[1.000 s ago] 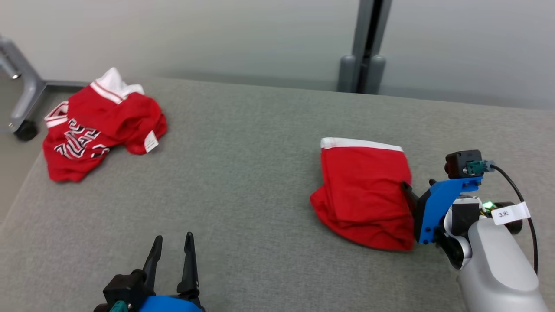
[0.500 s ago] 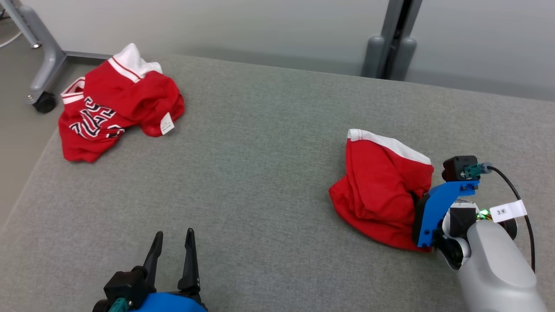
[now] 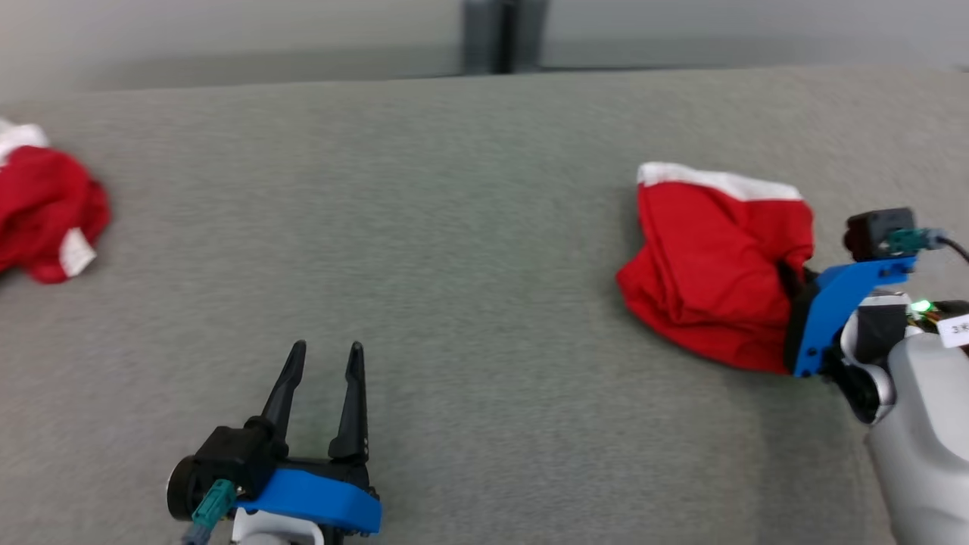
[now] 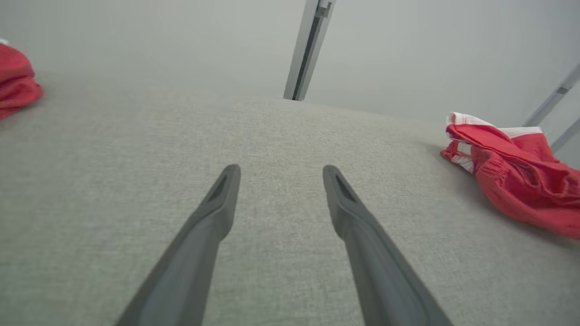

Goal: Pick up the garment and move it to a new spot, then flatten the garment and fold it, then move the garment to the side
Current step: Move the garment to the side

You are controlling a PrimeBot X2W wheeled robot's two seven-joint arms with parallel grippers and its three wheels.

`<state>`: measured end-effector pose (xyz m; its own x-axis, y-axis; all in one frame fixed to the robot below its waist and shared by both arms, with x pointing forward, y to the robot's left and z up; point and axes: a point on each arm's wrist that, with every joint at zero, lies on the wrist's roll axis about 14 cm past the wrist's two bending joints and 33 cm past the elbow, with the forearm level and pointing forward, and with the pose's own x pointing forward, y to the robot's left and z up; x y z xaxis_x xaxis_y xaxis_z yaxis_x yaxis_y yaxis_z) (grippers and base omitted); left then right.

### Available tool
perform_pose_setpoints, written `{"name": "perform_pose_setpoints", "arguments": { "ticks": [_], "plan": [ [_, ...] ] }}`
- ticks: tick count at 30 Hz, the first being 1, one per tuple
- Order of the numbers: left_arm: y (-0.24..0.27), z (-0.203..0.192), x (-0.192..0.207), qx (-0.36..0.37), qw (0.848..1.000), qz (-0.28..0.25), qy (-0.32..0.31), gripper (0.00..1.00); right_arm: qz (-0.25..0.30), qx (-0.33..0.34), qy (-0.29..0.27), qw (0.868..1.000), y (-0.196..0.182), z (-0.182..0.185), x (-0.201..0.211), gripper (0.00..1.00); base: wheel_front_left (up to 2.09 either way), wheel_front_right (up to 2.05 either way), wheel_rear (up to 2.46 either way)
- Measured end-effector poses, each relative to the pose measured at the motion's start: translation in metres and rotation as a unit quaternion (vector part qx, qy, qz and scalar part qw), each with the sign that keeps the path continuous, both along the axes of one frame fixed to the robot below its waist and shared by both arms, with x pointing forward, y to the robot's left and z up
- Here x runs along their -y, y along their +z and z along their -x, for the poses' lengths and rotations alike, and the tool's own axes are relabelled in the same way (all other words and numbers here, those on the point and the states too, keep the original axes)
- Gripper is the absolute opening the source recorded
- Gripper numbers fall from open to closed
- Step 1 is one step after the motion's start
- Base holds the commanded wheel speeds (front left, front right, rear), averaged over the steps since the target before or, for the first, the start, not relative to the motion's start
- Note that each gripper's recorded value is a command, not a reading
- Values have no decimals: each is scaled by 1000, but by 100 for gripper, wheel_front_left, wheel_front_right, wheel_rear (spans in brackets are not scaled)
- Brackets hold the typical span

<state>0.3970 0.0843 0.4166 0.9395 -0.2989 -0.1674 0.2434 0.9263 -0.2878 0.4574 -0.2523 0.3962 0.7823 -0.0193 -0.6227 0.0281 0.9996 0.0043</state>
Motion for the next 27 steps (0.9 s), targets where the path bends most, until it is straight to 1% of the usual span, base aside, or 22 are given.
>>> {"name": "perform_pose_setpoints", "arguments": {
  "ticks": [1,2,3,7,10,15,17,21,27],
  "plan": [
    [0,-4,11,2,1000,4,-18,100,6,1,-16,1000,2,5,15,0,0,0,0],
    [2,-13,33,7,999,9,-52,100,18,4,-47,999,6,16,44,0,0,0,0],
    [2,-15,44,8,997,11,-70,100,21,8,-64,998,9,21,57,0,0,0,0],
    [2,-21,76,8,993,19,-120,100,23,16,-117,993,12,42,91,0,0,0,0],
    [1,-24,87,8,990,17,-141,100,17,14,-144,989,7,54,101,0,0,0,0],
    [0,-27,88,7,989,15,-148,100,18,15,-159,987,1,55,107,0,0,0,0],
    [-2,-28,86,4,989,11,-147,100,24,18,-157,987,2,50,109,0,0,0,0],
    [-3,-29,74,0,991,4,-132,100,42,28,-145,988,11,27,113,0,0,0,0],
    [-7,-30,47,-7,995,-14,-102,100,76,37,-133,988,30,-10,130,0,0,0,0]
  ]
}}
